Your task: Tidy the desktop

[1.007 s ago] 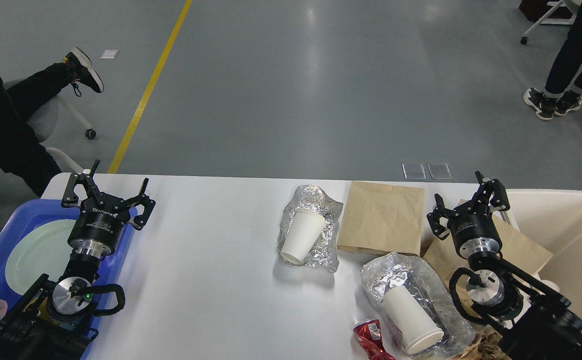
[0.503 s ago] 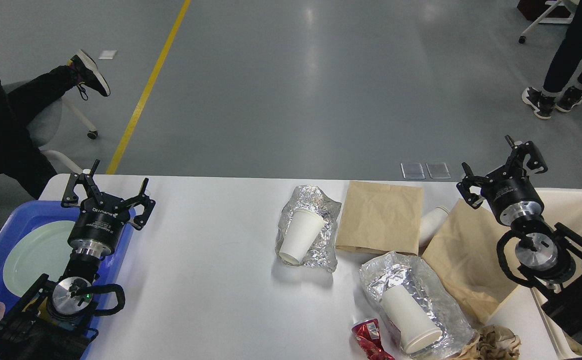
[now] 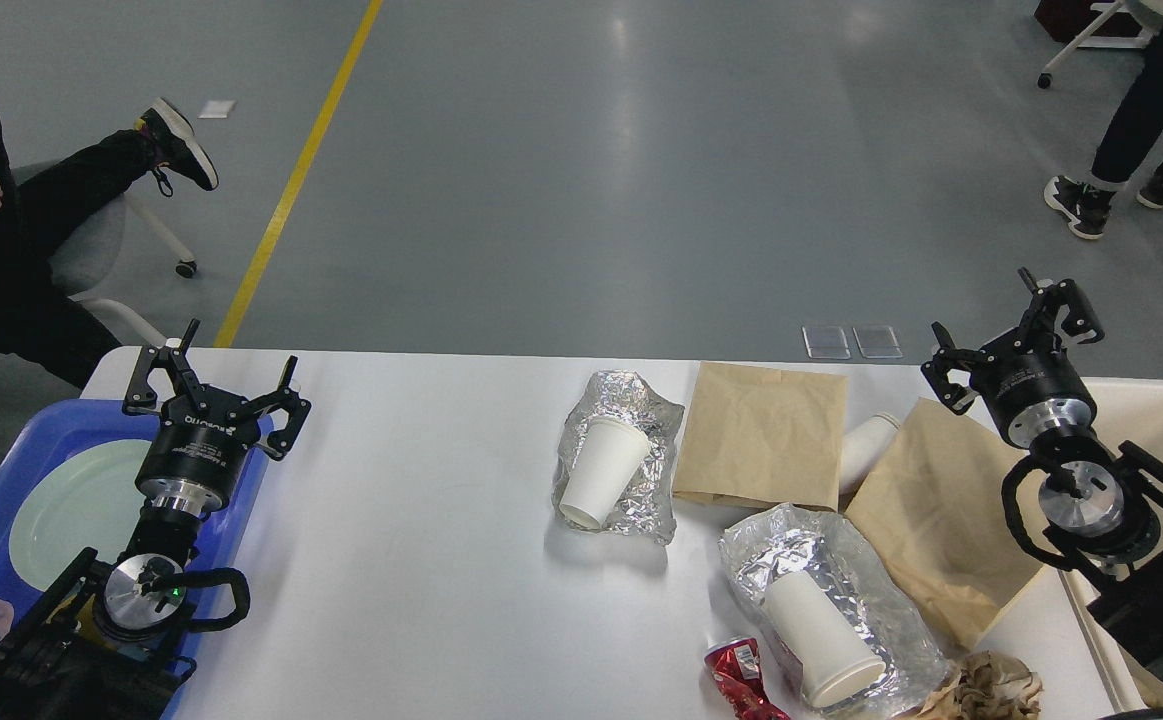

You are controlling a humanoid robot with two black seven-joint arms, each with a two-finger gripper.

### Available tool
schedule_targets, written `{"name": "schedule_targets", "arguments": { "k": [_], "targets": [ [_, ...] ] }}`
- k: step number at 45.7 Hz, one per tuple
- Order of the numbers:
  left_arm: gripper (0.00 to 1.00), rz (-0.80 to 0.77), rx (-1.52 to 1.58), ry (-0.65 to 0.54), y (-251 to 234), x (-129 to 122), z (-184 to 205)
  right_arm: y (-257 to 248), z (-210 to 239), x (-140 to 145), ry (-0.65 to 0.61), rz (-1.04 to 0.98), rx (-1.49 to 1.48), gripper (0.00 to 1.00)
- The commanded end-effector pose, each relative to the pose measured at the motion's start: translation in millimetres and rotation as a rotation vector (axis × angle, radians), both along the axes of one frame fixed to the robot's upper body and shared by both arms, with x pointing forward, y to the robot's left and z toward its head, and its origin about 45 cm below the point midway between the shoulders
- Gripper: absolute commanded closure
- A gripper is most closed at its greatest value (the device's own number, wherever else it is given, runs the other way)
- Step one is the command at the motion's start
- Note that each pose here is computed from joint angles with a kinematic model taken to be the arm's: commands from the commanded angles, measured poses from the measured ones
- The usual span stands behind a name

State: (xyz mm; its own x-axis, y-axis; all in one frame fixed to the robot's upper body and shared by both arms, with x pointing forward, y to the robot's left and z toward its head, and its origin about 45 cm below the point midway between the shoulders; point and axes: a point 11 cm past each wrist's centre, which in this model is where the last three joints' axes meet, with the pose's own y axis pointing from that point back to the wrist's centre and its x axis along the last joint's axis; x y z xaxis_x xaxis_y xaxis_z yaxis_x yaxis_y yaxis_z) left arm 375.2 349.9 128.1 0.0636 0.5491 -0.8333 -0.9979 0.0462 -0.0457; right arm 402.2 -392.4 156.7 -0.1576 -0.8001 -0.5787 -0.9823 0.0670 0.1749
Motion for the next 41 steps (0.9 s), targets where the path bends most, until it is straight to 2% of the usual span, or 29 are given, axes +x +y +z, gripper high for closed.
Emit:
{"name": "schedule_targets", "arguments": {
  "k": [1,24,41],
  "targets": [
    [0.01,0.0,0.001,0.0,0,0,0,4,-1,0,0.0,0.012,0.003,0.0],
    [0.01,0.0,0.001,0.0,0,0,0,31,-16,-3,0.027,0.079,0.007,0.0],
    [0.01,-0.001,0.001,0.0,0,0,0,37,8,14,-0.04,0.121,0.013,0.0]
  ]
}}
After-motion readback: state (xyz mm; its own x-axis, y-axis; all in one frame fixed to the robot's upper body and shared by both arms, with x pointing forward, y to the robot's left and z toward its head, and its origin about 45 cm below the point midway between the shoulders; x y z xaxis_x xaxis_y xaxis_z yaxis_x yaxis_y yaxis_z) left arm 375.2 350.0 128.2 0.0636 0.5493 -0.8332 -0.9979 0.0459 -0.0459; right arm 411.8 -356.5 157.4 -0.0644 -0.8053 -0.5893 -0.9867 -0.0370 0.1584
